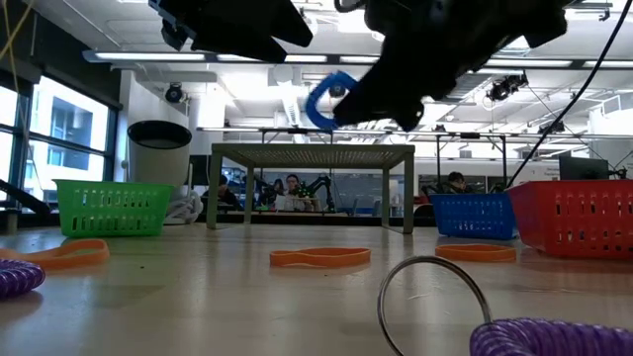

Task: Pick & Place Office Desk Supplies
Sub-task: Put the blue spring keychain into the blue basket

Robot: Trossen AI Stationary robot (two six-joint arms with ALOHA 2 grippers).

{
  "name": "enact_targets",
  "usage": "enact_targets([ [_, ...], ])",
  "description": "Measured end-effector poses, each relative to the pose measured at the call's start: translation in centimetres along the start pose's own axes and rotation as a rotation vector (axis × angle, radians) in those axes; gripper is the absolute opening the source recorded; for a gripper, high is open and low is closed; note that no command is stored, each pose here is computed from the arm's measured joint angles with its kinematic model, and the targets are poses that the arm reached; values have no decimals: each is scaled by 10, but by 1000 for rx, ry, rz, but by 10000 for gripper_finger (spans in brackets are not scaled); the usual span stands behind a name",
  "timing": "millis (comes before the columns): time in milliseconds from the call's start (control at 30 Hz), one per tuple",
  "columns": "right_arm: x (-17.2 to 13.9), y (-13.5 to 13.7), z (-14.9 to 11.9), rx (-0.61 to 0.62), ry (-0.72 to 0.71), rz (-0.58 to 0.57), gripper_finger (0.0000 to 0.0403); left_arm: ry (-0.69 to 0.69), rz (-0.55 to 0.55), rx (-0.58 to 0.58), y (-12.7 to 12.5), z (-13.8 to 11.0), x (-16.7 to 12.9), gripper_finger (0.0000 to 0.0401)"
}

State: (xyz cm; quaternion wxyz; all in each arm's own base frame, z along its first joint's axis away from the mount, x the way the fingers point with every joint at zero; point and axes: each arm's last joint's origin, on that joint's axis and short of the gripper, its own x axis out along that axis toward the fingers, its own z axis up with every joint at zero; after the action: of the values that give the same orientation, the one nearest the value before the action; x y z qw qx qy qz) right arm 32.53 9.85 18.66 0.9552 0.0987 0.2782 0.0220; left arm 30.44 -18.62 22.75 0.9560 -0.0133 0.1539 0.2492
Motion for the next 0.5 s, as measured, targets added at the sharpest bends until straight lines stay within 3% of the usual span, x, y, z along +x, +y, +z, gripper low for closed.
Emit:
enact_targets([
  [233, -28, 4, -4, -24, 81, -182, 14, 1, -15, 5, -2, -1, -4, 245],
  [500, -102, -18, 8, -1, 105, -500, 14, 14, -44, 7, -4, -2, -6, 245],
])
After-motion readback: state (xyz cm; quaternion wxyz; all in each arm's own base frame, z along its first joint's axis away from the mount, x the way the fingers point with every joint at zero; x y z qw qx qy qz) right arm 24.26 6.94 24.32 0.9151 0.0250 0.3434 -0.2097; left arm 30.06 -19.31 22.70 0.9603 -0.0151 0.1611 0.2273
